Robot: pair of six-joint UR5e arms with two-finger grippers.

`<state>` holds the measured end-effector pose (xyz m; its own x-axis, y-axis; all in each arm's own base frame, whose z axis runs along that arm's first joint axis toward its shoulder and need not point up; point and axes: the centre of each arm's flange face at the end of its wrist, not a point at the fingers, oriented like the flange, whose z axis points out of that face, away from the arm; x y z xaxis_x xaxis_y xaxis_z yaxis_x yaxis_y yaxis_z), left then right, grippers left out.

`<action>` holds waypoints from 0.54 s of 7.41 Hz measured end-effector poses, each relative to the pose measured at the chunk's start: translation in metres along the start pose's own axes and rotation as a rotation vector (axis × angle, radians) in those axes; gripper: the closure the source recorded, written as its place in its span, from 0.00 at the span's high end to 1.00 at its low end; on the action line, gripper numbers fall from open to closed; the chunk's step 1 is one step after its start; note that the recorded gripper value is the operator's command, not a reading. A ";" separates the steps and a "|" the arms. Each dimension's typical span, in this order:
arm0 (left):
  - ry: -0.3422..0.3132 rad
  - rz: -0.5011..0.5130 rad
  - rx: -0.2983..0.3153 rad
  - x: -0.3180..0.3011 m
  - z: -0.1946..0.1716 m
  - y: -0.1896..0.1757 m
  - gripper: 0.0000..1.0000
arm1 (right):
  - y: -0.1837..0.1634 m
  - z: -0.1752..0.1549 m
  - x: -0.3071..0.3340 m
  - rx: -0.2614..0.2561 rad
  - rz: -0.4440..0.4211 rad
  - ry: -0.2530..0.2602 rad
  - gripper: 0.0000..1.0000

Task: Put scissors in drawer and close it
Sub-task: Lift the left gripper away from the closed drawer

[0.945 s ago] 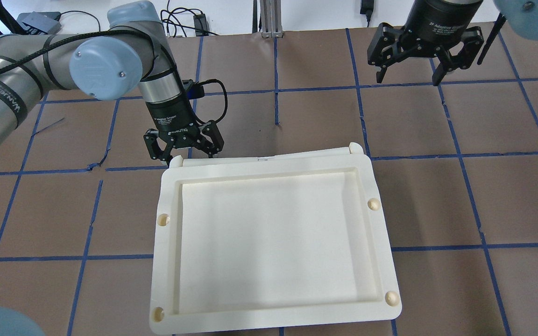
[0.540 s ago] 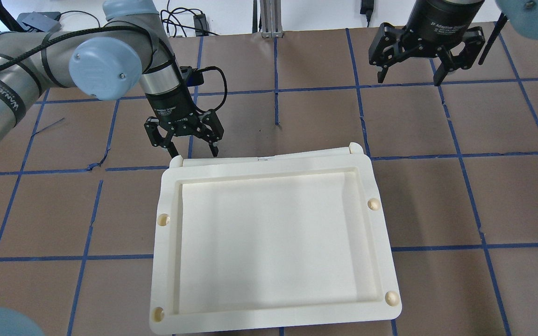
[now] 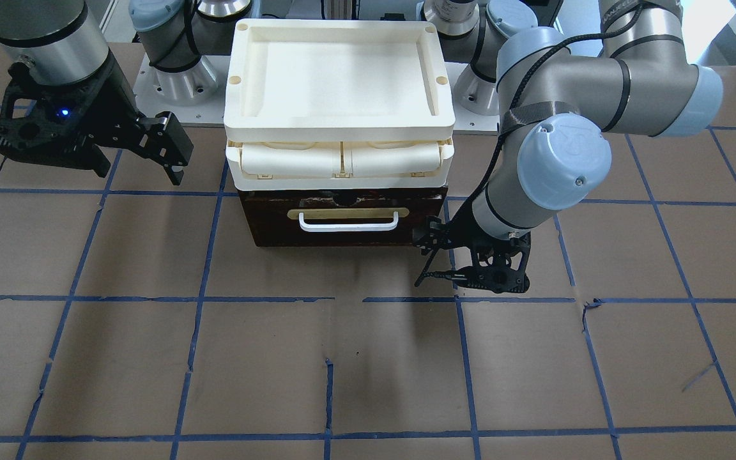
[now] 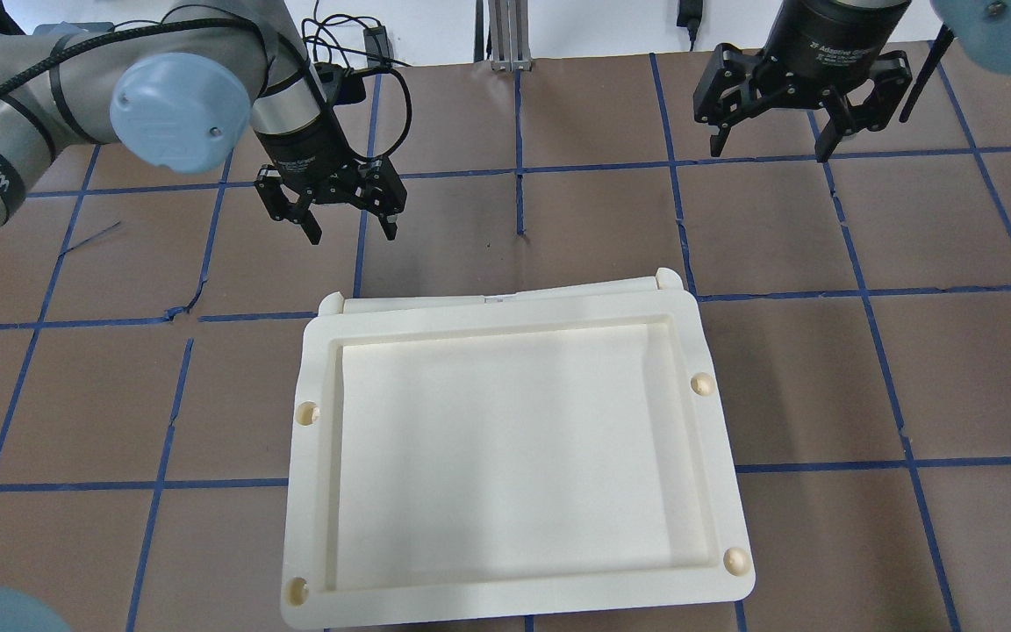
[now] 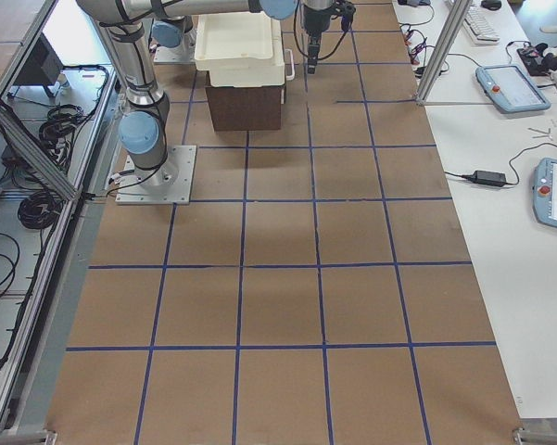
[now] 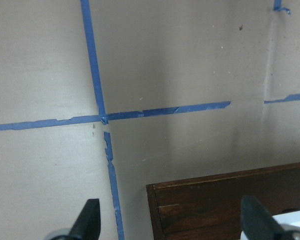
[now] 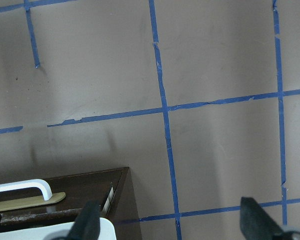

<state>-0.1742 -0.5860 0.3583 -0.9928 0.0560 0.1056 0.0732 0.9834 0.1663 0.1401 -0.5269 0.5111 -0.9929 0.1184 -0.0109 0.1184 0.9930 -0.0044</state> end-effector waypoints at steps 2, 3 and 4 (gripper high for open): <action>-0.002 -0.003 0.014 -0.003 -0.007 0.002 1.00 | 0.000 0.000 0.000 0.000 0.000 0.001 1.00; 0.000 -0.003 0.012 -0.003 -0.007 0.003 1.00 | 0.000 0.000 0.000 0.000 0.000 0.001 1.00; 0.005 -0.003 0.015 -0.003 -0.008 0.003 1.00 | 0.000 0.000 0.000 0.000 0.000 0.001 1.00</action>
<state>-0.1704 -0.5844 0.3669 -0.9925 0.0526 0.1100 0.0691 0.9859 0.1521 0.1399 -0.5269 0.5108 -0.9929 0.1185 -0.0100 0.1186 0.9929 -0.0040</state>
